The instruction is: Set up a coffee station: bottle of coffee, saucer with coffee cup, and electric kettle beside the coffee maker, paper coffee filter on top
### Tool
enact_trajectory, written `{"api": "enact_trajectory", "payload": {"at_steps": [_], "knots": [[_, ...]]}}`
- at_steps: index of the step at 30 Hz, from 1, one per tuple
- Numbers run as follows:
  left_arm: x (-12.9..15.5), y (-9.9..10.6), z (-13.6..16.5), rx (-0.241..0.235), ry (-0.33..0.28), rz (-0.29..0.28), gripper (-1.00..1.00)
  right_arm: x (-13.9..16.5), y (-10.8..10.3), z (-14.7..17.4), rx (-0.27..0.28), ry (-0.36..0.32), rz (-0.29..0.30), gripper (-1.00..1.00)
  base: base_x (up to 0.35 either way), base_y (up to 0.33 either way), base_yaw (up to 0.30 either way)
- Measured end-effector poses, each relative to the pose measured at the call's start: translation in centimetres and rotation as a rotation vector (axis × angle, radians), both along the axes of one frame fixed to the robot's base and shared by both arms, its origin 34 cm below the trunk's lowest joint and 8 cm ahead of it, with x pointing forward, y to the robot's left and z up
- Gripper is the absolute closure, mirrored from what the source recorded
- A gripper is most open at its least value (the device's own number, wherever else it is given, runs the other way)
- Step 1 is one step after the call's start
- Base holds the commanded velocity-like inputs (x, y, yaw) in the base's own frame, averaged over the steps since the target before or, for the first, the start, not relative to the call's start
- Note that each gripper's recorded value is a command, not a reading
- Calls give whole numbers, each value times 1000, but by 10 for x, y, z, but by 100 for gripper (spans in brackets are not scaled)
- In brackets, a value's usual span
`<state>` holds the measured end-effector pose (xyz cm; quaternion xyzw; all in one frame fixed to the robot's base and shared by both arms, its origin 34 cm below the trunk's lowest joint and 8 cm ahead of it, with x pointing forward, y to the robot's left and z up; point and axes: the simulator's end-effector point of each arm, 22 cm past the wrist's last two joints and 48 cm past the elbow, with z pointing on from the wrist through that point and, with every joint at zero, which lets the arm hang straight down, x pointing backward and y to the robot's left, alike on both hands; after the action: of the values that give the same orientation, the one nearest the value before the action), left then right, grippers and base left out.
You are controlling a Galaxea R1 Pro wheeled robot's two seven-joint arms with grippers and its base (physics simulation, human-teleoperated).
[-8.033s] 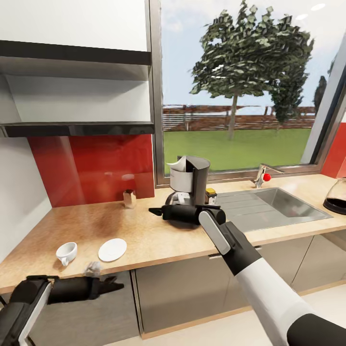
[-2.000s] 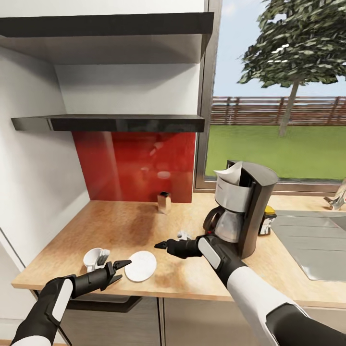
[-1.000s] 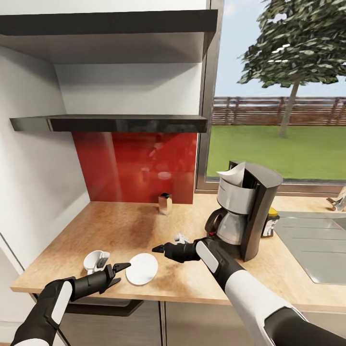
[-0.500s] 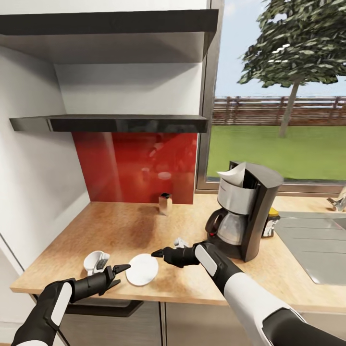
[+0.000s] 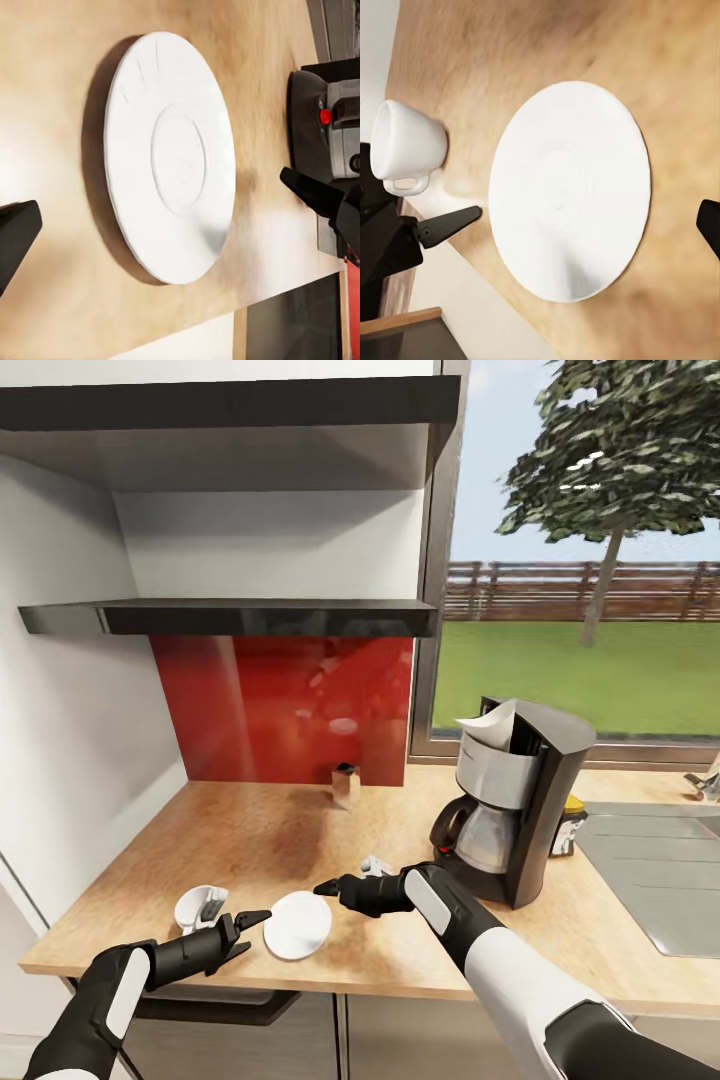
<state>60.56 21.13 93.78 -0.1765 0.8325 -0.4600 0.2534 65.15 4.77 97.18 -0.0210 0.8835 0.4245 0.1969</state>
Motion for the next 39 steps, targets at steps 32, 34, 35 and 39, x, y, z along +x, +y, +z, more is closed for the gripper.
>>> {"api": "enact_trajectory", "payload": {"at_steps": [32,34,35,39], "knots": [[-11,-17,-13,-41,42,-5,-100,3,-10,-20,-21,-7,-51,-100,22,0,0],[-12,-17,-14,-39,43,-6,-100,3,-11,-21,-21,-6,-52,-100,8,9,0],[-12,-17,-15,-38,45,-6,-100,3,-11,-21,-22,-5,-52,-100,41,51,0],[-13,-17,-16,-34,50,-9,-100,3,-11,-22,-22,-3,-53,-100,59,68,0]]}}
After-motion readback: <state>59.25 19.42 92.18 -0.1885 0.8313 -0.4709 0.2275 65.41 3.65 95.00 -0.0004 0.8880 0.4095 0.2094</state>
